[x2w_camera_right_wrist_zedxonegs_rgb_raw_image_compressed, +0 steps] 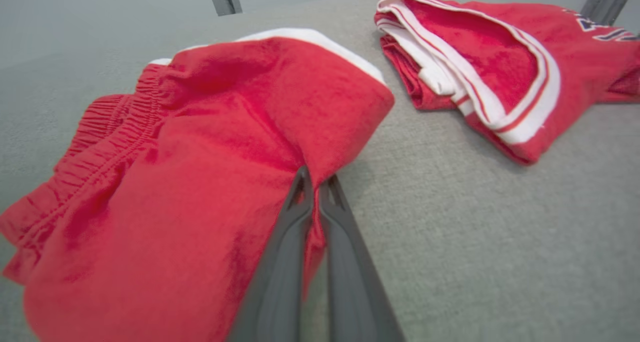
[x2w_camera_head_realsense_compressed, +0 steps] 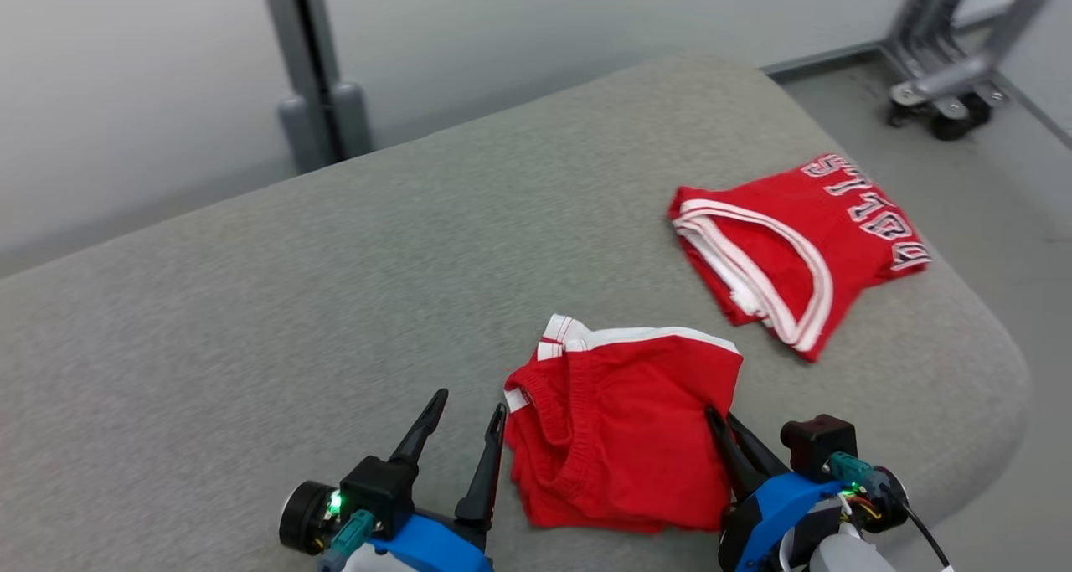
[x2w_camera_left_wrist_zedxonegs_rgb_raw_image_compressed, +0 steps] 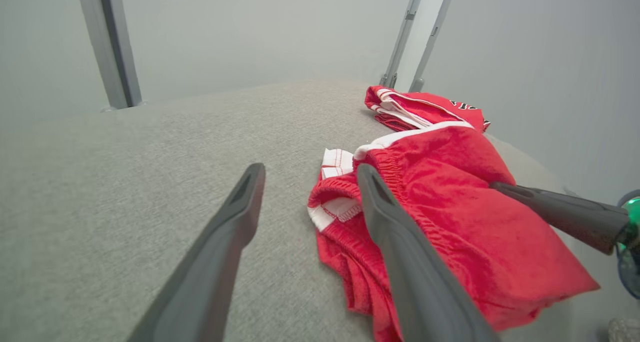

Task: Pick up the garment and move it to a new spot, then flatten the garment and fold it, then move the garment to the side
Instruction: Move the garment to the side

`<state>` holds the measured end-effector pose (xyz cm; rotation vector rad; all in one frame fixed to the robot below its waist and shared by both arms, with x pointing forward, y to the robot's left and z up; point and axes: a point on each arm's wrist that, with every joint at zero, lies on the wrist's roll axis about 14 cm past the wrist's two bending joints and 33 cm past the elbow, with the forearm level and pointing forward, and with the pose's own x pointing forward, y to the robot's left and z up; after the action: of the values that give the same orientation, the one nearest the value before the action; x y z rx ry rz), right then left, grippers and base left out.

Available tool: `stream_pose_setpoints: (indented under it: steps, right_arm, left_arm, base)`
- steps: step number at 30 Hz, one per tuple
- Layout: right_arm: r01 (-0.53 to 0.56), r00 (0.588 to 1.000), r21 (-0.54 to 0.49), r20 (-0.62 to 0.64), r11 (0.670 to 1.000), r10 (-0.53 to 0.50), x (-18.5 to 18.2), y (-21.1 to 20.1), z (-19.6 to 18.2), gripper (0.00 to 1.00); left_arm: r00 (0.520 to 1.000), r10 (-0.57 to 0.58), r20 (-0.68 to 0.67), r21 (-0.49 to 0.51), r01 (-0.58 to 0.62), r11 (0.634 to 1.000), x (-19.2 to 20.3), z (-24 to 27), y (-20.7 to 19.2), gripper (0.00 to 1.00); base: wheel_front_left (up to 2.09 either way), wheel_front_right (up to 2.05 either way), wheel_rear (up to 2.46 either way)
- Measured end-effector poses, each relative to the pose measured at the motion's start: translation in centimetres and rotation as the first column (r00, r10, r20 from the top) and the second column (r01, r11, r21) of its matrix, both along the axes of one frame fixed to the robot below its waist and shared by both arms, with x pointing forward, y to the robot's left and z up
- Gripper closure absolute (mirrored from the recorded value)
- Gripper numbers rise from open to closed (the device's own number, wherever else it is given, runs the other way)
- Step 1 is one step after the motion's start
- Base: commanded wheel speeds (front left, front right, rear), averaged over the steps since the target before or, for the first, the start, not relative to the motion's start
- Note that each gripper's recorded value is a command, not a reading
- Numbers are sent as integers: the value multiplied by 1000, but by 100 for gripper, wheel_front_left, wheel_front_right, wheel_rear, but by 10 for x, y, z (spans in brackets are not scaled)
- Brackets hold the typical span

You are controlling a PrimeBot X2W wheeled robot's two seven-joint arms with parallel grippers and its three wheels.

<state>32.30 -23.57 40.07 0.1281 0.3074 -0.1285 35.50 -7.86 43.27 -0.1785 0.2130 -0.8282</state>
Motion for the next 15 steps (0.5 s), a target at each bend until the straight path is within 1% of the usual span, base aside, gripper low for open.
stream_pose_setpoints:
  steps: [3, 8, 12, 15]
  right_arm:
    - [47, 999, -6, 4, 999, -47, -12, -13, 3, 100]
    - [95, 995, -13, 17, 995, -95, -22, -27, 7, 100]
    - [99, 995, -14, 21, 995, -99, -21, -28, 9, 100]
    - [76, 997, -32, 22, 997, -75, -18, -25, 10, 100]
  left_arm:
    - [998, -68, 9, -11, 68, 998, -5, 4, -21, 0]
    - [992, -125, 19, -15, 125, 992, -10, 7, -39, 0]
    - [991, -132, 15, -10, 132, 991, -10, 5, -40, 0]
    - [992, -124, 12, -5, 124, 992, -10, 3, -37, 0]
  base:
    - [0, 0, 0]
    - [0, 0, 0]
    - [0, 0, 0]
    - [0, 0, 0]
